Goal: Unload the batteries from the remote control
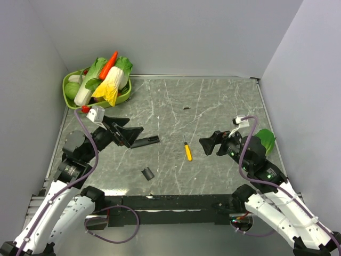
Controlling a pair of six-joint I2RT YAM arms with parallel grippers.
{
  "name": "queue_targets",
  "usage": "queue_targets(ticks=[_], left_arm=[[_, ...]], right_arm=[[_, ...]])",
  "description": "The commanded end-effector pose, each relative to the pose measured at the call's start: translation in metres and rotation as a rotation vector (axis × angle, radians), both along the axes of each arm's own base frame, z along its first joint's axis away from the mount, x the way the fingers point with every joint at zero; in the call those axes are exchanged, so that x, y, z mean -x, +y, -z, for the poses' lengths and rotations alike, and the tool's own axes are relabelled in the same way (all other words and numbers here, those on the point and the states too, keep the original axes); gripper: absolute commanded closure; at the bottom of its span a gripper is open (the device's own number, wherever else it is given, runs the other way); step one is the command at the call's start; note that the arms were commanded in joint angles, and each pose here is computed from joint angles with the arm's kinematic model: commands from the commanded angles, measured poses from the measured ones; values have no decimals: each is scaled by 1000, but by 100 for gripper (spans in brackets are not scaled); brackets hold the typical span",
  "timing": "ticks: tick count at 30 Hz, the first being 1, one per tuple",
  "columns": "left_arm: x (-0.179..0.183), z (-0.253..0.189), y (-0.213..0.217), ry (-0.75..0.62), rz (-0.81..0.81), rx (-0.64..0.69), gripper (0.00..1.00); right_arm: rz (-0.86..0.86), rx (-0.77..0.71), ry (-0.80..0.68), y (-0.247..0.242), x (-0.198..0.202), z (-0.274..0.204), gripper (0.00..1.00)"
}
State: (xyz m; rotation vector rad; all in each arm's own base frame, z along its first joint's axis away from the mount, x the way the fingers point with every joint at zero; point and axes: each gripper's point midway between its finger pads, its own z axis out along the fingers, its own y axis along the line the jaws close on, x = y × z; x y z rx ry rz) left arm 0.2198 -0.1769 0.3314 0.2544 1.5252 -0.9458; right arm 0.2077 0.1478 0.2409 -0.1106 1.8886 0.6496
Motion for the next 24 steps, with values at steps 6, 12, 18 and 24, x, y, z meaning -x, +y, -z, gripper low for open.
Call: queue_targets(ticks=[6, 12, 18, 24], left_arm=[[2, -5, -6, -33, 38, 4, 1], [3, -2, -9, -22, 54, 6, 1], [4, -3, -7, -25, 49, 16, 1], [4, -2, -7, -27, 51, 16, 1]], right_arm=[[3, -38, -58, 1, -2, -18, 0], [-20, -47, -69, 3, 1, -23, 0], [-10, -46, -75, 0, 2, -24, 0], [-15, -38, -63, 2, 2, -21, 0]])
